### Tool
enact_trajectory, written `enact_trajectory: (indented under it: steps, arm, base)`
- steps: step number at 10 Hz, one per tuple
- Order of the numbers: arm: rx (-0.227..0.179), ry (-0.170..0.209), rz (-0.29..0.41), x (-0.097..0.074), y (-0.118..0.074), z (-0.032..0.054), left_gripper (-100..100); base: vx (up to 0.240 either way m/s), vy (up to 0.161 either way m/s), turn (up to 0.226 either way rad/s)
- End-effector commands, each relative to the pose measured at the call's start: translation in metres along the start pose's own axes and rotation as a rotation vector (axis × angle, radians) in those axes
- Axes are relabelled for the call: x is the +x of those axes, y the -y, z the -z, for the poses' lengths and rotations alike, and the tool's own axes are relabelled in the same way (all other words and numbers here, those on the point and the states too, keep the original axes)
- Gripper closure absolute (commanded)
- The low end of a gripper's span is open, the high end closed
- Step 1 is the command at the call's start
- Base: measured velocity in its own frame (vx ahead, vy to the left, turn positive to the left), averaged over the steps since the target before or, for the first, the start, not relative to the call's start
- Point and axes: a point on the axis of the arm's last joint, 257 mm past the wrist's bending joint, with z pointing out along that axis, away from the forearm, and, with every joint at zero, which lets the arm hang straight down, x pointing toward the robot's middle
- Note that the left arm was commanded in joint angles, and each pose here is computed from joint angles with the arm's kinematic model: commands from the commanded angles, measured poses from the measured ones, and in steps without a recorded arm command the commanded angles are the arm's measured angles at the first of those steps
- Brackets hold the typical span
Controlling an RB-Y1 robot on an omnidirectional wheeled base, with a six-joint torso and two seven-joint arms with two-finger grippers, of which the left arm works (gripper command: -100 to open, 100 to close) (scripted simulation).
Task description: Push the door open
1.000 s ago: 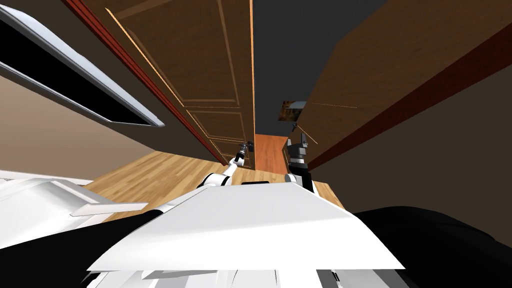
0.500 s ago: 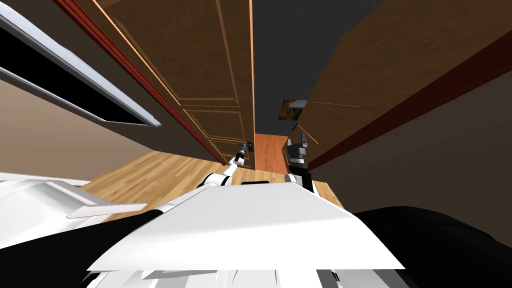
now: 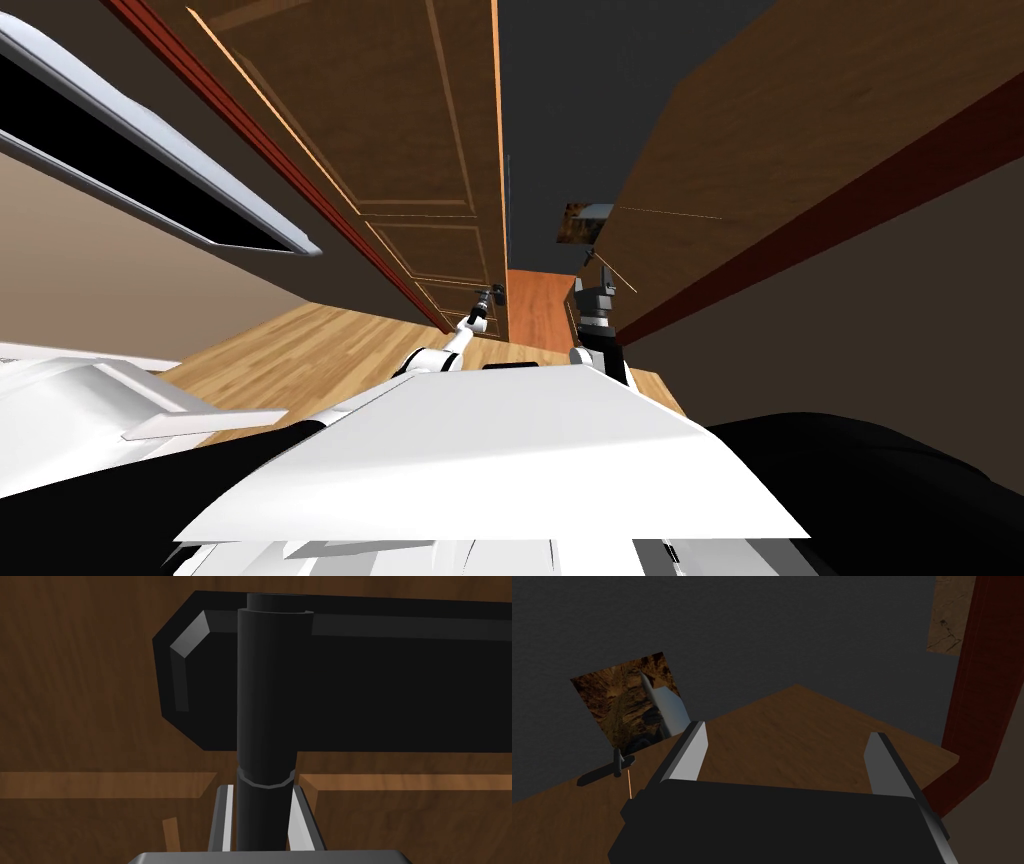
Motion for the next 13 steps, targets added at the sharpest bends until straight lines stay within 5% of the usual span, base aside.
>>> enact_trajectory:
  steps: [1,5,6,13]
  arm:
    - [0.020,0.023,-0.010,-0.019,0.012,-0.0050,100]
    - [0.019,0.036,-0.012,-0.027,0.011,-0.0045,100]
    - [0.017,0.064,-0.015,-0.044,0.011,-0.0030,100]
    - [0.013,0.126,-0.015,-0.078,0.010,0.0015,100]
  base:
    - [0.144,-0.116,0.031]
    - [0.102,-0.049,0.011]
    - [0.101,-0.075,0.049]
    - [0.134,-0.104,0.051]
